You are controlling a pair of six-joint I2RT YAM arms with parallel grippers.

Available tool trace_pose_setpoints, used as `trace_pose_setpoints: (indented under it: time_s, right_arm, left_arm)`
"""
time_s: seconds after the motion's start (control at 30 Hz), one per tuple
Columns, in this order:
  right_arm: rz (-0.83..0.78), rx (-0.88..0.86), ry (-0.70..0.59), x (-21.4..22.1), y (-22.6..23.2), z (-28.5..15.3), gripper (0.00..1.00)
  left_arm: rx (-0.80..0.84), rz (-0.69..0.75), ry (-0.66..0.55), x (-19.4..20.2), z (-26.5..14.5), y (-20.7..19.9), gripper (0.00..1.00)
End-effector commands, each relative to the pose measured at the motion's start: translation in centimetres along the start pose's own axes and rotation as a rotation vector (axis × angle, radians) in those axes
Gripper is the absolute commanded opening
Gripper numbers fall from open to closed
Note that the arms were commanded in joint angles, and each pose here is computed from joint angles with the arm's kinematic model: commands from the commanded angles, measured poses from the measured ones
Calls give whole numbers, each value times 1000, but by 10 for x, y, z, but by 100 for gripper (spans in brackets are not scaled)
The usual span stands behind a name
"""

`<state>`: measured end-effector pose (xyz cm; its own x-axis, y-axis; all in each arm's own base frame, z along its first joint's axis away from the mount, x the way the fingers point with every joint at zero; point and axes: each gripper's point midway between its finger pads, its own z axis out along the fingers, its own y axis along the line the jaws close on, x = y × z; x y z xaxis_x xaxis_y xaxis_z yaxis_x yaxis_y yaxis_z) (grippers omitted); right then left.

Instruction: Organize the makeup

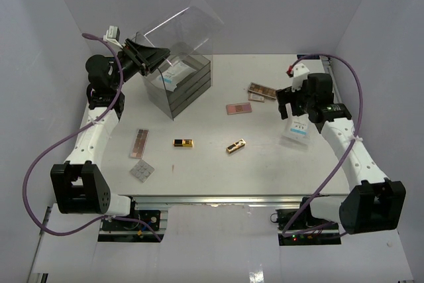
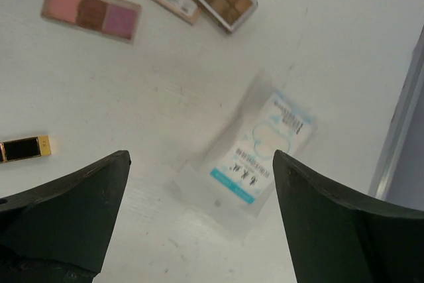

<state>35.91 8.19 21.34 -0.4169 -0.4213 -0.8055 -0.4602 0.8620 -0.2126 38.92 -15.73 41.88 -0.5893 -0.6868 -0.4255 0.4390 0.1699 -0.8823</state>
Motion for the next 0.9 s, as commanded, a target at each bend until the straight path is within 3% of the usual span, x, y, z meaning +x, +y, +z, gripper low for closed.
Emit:
trace_pose_setpoints:
  time_s: [0.0, 0.17, 0.4, 0.5, 0.87]
  right_arm:
    - [459, 123, 278, 88, -19, -5, 95]
    - [679, 222, 334, 131, -67, 10, 99]
    - [746, 230, 337, 148, -78, 39, 99]
    - [801, 205, 338, 155, -77, 55, 94]
    - [905, 63, 321, 170, -68, 78, 52]
  left_arm:
    - [62, 37, 4, 3, -5, -21, 39]
    - [65, 36, 6, 4, -6, -23, 39]
    - [76, 33, 7, 1, -3, -25, 39]
    - [78, 30, 10, 2, -3, -25, 39]
    - [87, 35, 17, 3, -4, -30, 39]
